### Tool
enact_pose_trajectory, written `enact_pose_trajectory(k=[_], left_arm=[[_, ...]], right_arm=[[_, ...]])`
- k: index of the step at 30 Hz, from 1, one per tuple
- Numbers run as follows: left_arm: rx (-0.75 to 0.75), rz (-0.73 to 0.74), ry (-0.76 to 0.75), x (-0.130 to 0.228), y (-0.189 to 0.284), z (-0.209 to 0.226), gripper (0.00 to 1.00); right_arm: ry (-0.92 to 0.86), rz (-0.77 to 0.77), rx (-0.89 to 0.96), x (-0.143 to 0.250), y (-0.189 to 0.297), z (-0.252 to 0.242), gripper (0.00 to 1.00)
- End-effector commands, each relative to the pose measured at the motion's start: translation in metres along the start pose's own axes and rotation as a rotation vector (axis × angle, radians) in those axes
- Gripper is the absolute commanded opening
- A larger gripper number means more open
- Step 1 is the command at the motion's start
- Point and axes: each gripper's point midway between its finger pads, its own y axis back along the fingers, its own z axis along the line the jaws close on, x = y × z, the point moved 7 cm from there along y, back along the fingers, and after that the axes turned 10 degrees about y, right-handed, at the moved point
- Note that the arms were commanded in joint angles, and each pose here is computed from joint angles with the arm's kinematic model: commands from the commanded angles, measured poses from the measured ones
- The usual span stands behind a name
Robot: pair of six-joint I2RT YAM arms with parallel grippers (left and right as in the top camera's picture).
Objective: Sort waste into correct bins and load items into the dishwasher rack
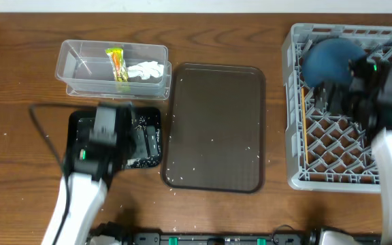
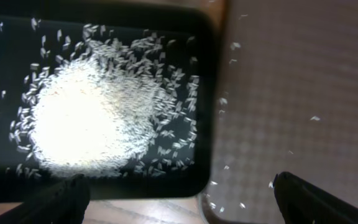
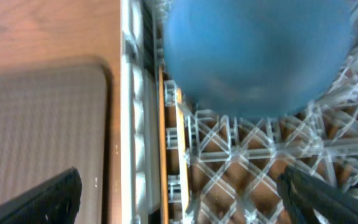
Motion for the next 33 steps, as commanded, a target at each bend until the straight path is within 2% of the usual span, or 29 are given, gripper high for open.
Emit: enact_pose_trajectory(k=[1, 4, 9, 23, 33], left_arm=[[0.024, -0.129, -0.043, 0.014, 0.014, 0.005, 0.97], [0.08, -0.228, -0.045, 0.018, 0.024, 0.007, 0.98], [0.129, -0.311, -0.043, 0.019, 0.04, 0.007, 0.98], [0.122, -0.299, -0.043, 0.019, 0.037, 0.007, 0.98], [0.122, -0.299, -0.043, 0.019, 0.037, 0.007, 0.98]], right_arm=[[0.022, -0.105, 0.065, 0.023, 0.023, 0.001, 0.99], [0.033, -0.2, 0.136, 0.041, 0.036, 0.0, 0.99], [0.035, -0.216, 0.14, 0.072, 0.043, 0.004, 0.99], [-0.011, 0.118, 0.102, 0.137, 0.035, 0.01, 0.99], [-0.016, 0.157, 0.098, 0.144, 0.036, 0.011, 0.99]])
